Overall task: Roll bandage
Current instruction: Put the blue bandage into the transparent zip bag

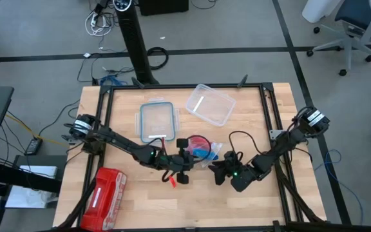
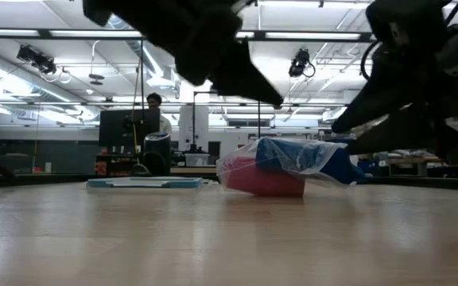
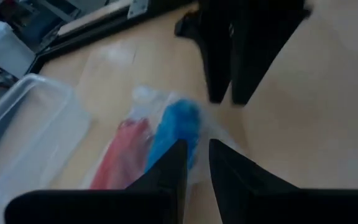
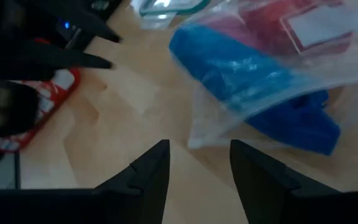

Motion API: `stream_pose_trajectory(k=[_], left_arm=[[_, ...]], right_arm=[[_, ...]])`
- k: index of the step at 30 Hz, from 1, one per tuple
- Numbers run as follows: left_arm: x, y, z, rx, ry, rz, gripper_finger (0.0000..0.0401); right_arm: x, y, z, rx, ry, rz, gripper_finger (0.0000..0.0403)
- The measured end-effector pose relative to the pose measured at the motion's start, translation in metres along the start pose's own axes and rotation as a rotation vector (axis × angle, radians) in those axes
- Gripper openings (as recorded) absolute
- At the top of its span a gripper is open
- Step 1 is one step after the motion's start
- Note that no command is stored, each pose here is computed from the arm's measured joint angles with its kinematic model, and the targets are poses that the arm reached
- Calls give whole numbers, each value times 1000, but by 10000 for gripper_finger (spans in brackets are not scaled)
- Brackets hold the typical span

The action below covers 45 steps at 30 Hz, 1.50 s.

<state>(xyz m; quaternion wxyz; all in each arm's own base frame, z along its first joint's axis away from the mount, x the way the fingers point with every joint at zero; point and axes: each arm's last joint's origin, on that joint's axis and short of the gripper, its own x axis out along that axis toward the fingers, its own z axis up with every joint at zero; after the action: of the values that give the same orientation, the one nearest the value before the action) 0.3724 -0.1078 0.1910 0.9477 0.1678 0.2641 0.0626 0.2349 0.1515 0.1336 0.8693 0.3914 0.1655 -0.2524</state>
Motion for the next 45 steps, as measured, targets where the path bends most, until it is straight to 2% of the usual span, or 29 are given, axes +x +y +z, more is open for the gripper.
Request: stream_pose_trajectory(k=[8,14,18,21,24,26,31,37,45], left_arm=[[17,18,-23,4,39,-26,72],[29,17,-35,-3,36,-66,72],[35,13,-41,0,44,-84,72],[37,12,-42,1,48,-85,72],[37,13,-40,-10,23,-78,72],[37,13,-38,-16,9,-75,72],[37,13,-38,-16,12,-74,72],[34,11,-34,-22,-8,-76,72],[21,10,-3,-42,-50,-92,72]], right_arm=[[12,-4,12,19,-19,-31,166],[19,-7,19,-5,-39,-62,153],[23,-9,23,-37,-50,-81,125],[24,-10,25,-66,-48,-90,82],[25,-9,25,-93,-36,-83,27],[25,-8,26,-118,-31,-73,8],[25,-8,25,-151,-18,-73,8],[21,-5,23,-273,38,-33,2],[5,9,43,-301,159,111,1]])
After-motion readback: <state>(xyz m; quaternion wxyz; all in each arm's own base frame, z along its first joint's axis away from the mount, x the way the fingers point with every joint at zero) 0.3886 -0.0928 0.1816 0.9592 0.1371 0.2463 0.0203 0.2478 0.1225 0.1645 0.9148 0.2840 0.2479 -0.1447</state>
